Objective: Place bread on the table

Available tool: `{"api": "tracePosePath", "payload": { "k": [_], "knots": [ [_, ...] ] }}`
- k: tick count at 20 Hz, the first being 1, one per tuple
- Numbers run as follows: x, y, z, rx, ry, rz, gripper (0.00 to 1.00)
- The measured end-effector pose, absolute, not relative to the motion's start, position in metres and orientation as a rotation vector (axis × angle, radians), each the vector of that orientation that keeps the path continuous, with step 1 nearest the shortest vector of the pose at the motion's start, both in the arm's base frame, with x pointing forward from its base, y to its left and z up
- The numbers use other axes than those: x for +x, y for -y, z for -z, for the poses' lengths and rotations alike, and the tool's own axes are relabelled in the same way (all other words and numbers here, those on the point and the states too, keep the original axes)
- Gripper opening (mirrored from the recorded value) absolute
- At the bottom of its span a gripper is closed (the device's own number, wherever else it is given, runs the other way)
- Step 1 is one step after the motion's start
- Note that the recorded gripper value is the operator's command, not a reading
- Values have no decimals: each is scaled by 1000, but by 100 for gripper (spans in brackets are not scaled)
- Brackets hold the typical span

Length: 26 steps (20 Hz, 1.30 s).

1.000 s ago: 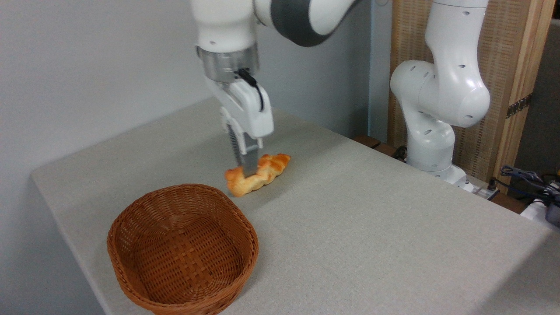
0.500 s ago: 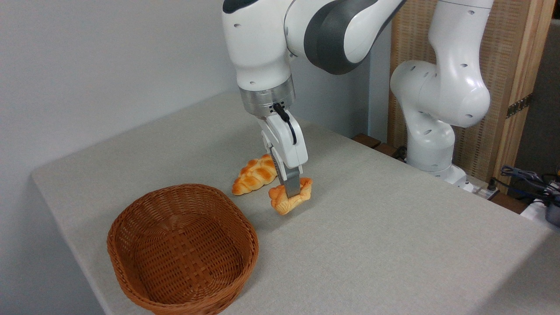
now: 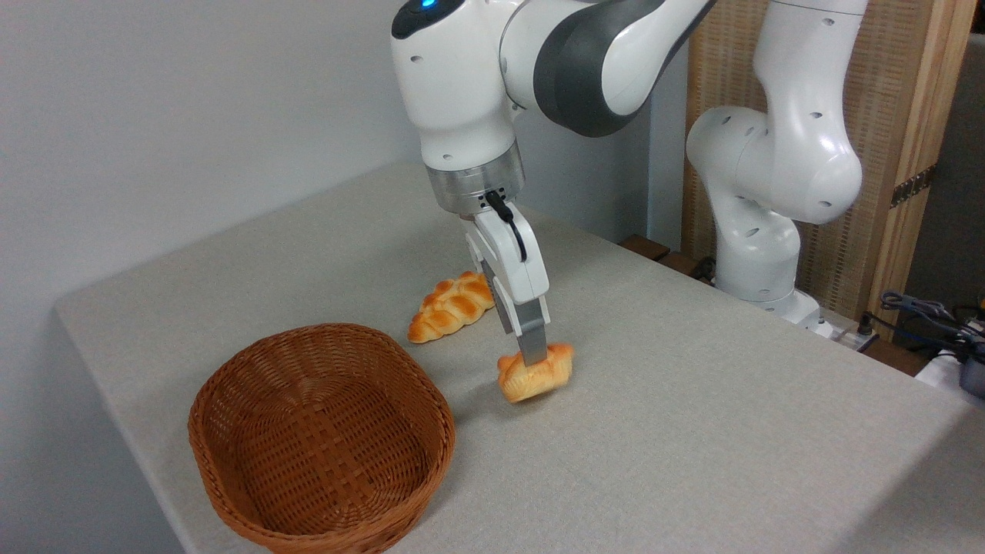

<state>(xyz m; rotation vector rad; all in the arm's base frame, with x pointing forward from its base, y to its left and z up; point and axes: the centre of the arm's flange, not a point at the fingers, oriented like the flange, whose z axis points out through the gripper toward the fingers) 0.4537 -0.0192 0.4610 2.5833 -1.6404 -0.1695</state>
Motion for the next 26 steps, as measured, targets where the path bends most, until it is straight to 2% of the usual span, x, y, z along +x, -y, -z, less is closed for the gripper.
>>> {"api": "tracePosePath", "payload": {
  "k": [4, 7, 11, 16, 19, 22, 26],
  "knots": [
    [453, 19, -462, 2583, 1640, 170, 100],
    [457, 19, -475, 2597, 1647, 131, 100],
    [468, 19, -515, 2663, 1572, 39, 100],
    [496, 26, -581, 2770, 1317, -64, 100],
    [518, 30, -604, 2834, 1205, -107, 100],
    [538, 36, -611, 2866, 1136, -73, 100],
    [557, 41, -608, 2872, 1133, -47, 100]
  ]
}}
